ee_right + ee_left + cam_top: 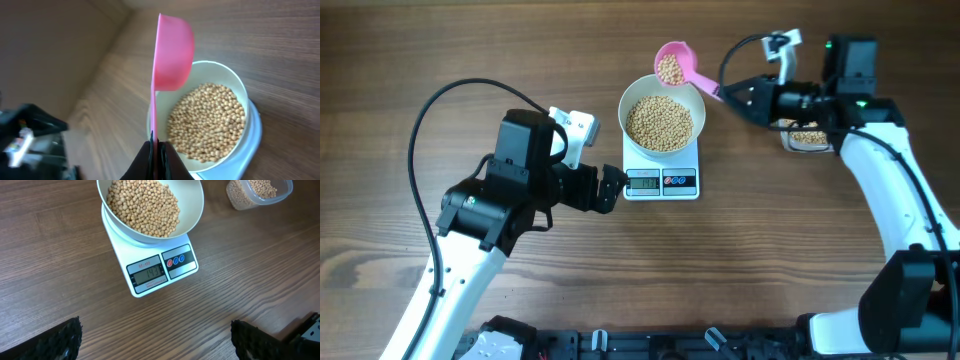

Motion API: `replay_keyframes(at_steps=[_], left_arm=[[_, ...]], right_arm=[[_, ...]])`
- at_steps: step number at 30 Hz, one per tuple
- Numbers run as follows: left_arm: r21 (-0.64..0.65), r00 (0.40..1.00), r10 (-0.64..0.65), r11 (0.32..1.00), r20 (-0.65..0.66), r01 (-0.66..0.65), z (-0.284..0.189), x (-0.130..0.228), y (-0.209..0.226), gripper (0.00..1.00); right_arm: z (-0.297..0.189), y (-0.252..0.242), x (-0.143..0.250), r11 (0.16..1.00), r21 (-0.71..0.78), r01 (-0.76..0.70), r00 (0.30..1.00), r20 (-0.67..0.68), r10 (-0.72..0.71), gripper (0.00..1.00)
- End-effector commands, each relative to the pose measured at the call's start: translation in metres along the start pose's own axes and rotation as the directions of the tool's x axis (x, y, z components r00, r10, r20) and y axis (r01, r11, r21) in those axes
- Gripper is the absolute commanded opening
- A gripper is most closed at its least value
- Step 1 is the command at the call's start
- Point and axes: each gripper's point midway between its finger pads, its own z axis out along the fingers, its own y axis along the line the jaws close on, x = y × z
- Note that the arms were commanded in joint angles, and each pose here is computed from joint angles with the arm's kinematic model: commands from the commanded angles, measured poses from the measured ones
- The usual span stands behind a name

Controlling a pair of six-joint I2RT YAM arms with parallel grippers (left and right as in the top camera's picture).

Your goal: Scoop item into bowl and weigh 150g on scale

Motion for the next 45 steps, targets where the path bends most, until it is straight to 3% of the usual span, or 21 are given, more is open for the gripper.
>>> replay_keyframes(at_steps=[1, 5, 9, 17, 34, 45], left_arm=[[0.006, 1.000, -0.008, 1.000, 0.009, 0.007, -0.002, -0.002, 0.000, 1.00], [0.006, 1.000, -0.008, 1.000, 0.009, 0.007, -0.002, -0.002, 0.000, 1.00], [0.006, 1.000, -0.008, 1.000, 0.009, 0.007, -0.002, -0.002, 0.000, 1.00], [0.006, 1.000, -0.008, 1.000, 0.009, 0.007, -0.002, -0.002, 0.000, 1.00], [0.006, 1.000, -0.008, 1.000, 0.009, 0.007, -0.002, -0.002, 0.000, 1.00], [0.006, 1.000, -0.008, 1.000, 0.009, 0.007, -0.002, -0.002, 0.000, 1.00]], right_arm=[[0.005, -0.013, 0.000, 0.979, 0.153, 0.133, 0.991, -0.022, -0.131, 0.04], [0.003, -0.010, -0.006, 0.940, 0.271, 0.205, 0.978, -0.030, -0.205, 0.04], [0.008, 0.004, -0.005, 0.925, 0.274, 0.262, 0.965, -0.047, -0.259, 0.04], [0.019, -0.003, 0.014, 0.833, 0.387, 0.395, 0.919, -0.192, -0.346, 0.04], [0.021, 0.005, 0.023, 0.835, 0.342, 0.431, 0.900, -0.228, -0.372, 0.04], [0.019, -0.002, 0.030, 0.756, 0.347, 0.555, 0.827, -0.321, -0.461, 0.04]])
